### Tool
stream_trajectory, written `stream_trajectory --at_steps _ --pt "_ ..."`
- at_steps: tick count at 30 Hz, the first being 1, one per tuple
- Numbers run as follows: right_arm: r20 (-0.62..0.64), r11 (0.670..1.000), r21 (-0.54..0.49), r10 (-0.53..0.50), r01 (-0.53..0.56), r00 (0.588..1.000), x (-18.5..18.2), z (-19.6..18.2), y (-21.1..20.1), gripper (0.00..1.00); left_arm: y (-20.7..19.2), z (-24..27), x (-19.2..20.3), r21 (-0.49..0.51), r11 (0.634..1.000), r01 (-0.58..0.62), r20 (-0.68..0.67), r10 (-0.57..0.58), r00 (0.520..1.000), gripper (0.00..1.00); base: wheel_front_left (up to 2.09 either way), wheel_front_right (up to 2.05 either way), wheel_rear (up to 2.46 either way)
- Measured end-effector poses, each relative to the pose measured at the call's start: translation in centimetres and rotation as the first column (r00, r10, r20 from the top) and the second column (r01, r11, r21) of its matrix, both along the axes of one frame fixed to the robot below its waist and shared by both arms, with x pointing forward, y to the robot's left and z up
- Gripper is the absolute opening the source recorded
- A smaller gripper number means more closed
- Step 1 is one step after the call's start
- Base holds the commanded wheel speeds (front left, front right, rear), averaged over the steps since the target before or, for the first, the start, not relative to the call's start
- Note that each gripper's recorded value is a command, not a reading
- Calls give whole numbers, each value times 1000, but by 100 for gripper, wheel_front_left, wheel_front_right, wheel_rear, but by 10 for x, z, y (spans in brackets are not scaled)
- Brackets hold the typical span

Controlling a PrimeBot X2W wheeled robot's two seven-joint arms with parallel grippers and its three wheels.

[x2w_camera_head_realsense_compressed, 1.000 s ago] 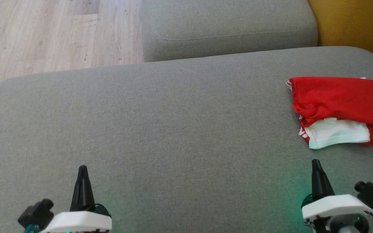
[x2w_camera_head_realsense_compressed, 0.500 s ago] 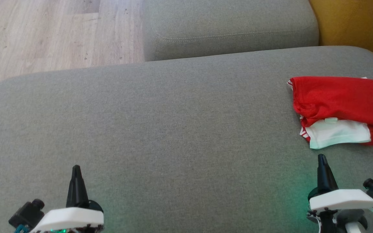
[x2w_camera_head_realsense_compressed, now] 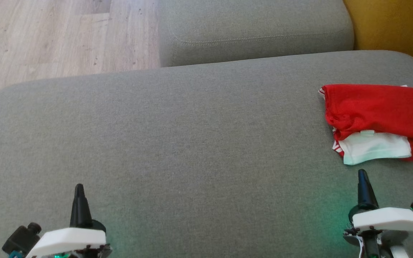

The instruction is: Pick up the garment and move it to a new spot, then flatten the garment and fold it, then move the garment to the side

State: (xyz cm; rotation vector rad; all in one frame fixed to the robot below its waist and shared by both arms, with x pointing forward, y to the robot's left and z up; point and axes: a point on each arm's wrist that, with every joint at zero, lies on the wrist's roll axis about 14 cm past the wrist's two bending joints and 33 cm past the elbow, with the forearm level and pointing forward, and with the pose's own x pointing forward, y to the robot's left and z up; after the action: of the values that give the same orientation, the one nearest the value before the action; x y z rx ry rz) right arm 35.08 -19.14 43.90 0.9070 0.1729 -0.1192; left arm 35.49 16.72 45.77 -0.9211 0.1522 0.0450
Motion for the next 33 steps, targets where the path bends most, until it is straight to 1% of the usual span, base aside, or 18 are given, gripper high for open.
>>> stream_trajectory --at_steps 9,17,25,33 --pt "2 995 93 -22 22 1000 1 2 -2 0 2 2 4 -91 996 -12 -4 11 1000 0 0 0 0" --pt "10 984 175 -39 37 999 5 6 -4 0 6 3 6 -173 985 -28 -8 27 1000 0 0 0 0" --pt "26 965 256 -57 48 998 10 13 -7 0 8 4 8 -251 967 -37 -12 35 999 0 0 0 0" --pt "31 937 344 -74 59 997 11 15 -9 0 12 6 10 -337 940 -54 -15 52 999 0 0 0 0"
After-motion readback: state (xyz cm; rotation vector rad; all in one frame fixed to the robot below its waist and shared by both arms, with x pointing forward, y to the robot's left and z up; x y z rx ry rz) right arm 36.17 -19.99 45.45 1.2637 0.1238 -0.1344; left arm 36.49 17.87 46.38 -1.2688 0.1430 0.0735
